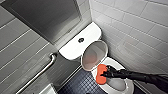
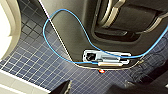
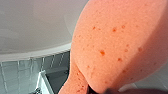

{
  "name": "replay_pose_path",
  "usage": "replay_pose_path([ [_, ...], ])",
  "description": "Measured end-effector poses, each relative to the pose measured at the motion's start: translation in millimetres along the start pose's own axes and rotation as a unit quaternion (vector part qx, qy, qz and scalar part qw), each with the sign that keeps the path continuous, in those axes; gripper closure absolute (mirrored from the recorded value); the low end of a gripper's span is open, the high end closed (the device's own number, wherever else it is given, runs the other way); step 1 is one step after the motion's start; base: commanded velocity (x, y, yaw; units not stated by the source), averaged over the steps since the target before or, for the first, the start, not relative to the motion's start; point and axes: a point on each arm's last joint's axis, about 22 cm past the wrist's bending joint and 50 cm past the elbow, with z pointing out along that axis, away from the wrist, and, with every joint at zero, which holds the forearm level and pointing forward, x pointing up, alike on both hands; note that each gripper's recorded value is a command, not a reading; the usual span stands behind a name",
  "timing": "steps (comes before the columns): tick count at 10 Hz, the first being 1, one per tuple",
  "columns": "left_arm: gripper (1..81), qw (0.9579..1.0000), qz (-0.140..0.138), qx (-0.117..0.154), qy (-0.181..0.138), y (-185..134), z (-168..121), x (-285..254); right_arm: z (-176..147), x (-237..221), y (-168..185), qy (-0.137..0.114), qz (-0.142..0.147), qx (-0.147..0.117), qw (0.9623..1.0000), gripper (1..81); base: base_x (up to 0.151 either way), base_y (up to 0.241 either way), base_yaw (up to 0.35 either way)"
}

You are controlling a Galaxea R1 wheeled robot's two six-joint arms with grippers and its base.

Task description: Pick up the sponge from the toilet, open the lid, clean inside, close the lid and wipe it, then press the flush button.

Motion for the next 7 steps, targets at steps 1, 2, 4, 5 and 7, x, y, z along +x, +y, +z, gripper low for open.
replay_pose_path([
  [1, 1.0, 1.0000, 0.000, 0.000, -0.001, 0, 0, 0, 22, 0, -7, -0.001, 0.003, -0.004, 1.0000, 81.1, 0.000, 0.000, 0.000],
  [2, 1.0, 1.0000, 0.000, 0.000, 0.000, 0, 0, 0, 37, 1, -6, 0.000, 0.008, -0.015, 0.9999, 81.1, 0.000, 0.000, 0.000],
  [4, 1.0, 1.0000, 0.000, 0.000, 0.000, 0, 0, 0, 59, -1, -8, 0.001, 0.021, -0.027, 0.9994, 81.1, 0.000, 0.000, 0.000],
  [5, 1.0, 1.0000, 0.000, 0.000, 0.000, 0, 0, 0, 68, -8, -3, 0.007, 0.034, -0.028, 0.9990, 81.1, 0.000, 0.000, 0.000],
  [7, 1.0, 1.0000, 0.000, 0.000, 0.000, 0, 0, 0, 77, -21, 18, 0.037, 0.063, -0.022, 0.9971, 81.1, 0.000, 0.000, 0.000],
])
